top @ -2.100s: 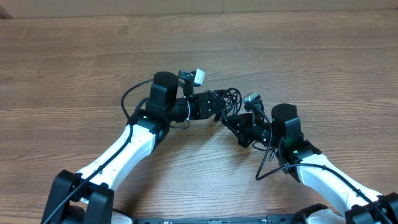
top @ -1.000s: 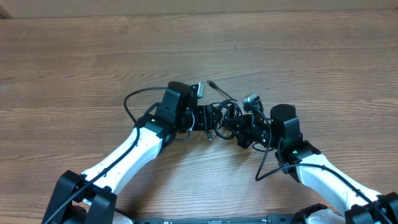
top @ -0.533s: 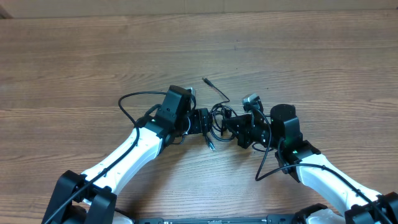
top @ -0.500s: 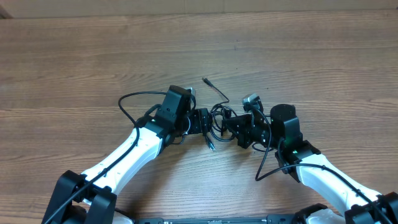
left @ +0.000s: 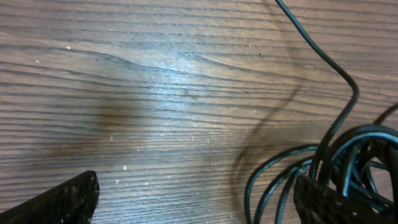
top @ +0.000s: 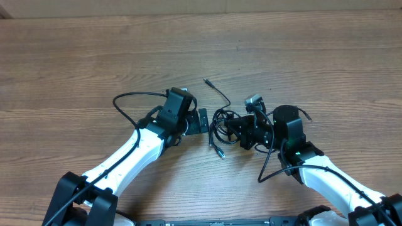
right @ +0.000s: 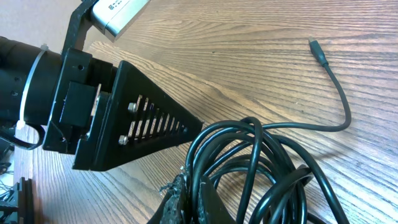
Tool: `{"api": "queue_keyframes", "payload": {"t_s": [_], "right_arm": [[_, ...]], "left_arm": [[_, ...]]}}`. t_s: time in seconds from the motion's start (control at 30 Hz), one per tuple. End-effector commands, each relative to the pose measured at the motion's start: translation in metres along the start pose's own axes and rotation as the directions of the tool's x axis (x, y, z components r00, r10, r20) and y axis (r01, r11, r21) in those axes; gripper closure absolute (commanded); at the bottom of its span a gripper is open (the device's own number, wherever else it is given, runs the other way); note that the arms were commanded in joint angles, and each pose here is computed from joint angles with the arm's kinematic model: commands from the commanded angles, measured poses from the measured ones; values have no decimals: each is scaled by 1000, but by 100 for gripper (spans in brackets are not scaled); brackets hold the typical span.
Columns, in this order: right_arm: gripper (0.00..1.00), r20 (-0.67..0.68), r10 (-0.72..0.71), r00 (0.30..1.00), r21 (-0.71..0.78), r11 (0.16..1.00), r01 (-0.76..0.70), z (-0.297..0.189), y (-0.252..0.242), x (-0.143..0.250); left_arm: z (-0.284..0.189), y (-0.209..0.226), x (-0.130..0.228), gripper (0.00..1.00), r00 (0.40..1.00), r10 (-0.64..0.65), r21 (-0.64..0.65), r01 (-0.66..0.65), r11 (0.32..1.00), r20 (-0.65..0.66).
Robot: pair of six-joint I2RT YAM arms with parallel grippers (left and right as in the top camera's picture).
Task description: Untangle cables
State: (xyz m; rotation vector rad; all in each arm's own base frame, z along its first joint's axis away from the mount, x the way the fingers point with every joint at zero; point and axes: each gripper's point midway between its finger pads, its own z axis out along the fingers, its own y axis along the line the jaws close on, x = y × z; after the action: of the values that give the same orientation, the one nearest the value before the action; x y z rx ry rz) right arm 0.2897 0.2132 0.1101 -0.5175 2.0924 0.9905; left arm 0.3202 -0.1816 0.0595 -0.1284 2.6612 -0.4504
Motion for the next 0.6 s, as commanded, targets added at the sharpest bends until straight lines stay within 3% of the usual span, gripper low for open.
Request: {"api": "queue_keyframes", "payload": {"t_s": [0.0, 0.13, 0.2, 0.5, 0.57], "right_arm": [[96, 9, -10, 1000, -2, 1000, 10, 1, 2, -4], [95, 9, -10, 1000, -2, 1000, 10, 1, 2, -4], [88, 9, -10, 1000, -2, 1000, 10, 1, 2, -4], [40, 8, -8, 1000, 6, 1000, 8, 1, 0, -4], [25, 9, -8, 1000, 7, 1000, 8, 1, 0, -4]], "left_arm": [[-3, 1, -10, 0, 999, 8, -24, -7, 1000, 37], [-3, 2, -10, 0, 999, 8, -29, -6, 1000, 41], [-4, 4, -12, 0, 999, 8, -42, -5, 999, 50], [-4, 7, -15, 0, 998, 8, -62, -4, 998, 68], [-4, 7, -15, 0, 998, 8, -63, -4, 998, 69]]}}
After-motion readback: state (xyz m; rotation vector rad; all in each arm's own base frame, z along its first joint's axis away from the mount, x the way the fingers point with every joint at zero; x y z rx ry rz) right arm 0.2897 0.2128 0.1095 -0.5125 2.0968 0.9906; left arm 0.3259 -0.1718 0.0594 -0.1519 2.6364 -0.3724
